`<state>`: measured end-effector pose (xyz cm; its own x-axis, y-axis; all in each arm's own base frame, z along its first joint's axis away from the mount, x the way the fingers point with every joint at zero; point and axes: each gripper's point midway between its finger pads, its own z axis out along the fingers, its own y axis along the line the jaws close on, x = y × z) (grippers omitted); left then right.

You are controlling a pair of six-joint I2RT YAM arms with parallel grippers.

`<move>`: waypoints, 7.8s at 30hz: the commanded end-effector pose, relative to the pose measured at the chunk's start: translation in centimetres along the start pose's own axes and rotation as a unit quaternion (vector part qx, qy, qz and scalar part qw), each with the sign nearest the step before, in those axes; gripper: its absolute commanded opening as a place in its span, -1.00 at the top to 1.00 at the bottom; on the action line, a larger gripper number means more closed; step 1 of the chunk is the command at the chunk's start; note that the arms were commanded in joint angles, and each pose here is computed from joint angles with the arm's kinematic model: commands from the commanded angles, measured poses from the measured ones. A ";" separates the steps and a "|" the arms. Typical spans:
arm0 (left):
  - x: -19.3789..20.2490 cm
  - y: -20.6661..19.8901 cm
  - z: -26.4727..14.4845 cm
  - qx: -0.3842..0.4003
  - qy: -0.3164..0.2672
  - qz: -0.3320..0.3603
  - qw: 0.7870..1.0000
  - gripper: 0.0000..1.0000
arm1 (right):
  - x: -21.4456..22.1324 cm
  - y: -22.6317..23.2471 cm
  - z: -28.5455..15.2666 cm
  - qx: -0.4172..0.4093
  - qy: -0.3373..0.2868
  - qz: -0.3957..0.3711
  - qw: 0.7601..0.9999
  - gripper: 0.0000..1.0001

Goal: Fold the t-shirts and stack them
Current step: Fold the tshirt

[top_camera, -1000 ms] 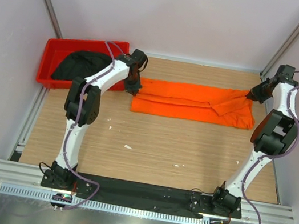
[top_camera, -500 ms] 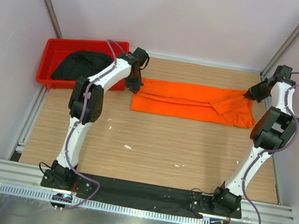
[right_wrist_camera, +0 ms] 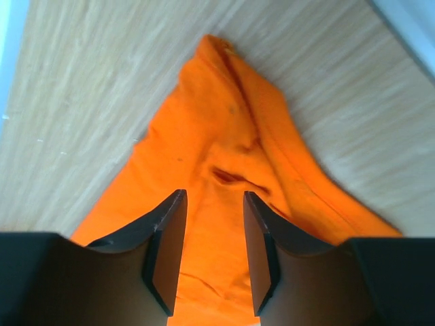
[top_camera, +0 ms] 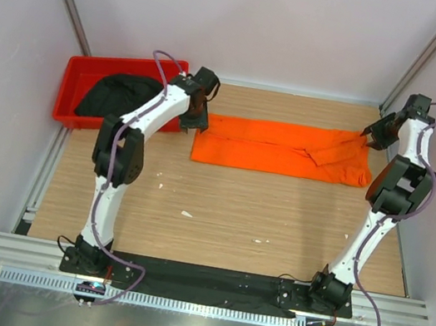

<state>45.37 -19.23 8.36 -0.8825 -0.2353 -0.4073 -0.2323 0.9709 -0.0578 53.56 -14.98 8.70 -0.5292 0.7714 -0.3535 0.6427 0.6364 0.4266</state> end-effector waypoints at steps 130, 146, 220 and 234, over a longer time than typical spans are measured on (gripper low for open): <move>14.8 -11.2 -13.2 0.334 0.095 0.159 0.924 0.16 | 13.7 16.9 1.8 0.056 -0.122 -0.334 0.933 -0.71; 14.5 -9.1 -11.8 0.269 0.060 0.202 0.940 0.01 | 19.8 20.5 10.1 0.009 -0.090 -0.398 0.913 -0.65; 24.7 -5.0 -14.2 0.322 0.192 0.083 0.923 -0.01 | 17.2 23.7 -12.5 -0.104 -0.090 -0.361 0.922 -0.99; 31.0 -6.6 -12.6 0.340 0.264 -0.001 0.903 -0.04 | 36.6 -5.3 -19.5 -0.032 0.133 -0.199 0.970 -0.36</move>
<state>14.57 -31.53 6.51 -0.9958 -0.0449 0.0794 -0.0844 0.7838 -0.6153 23.81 9.28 11.12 -0.8762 0.3077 -0.3709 0.2139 0.9380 0.2730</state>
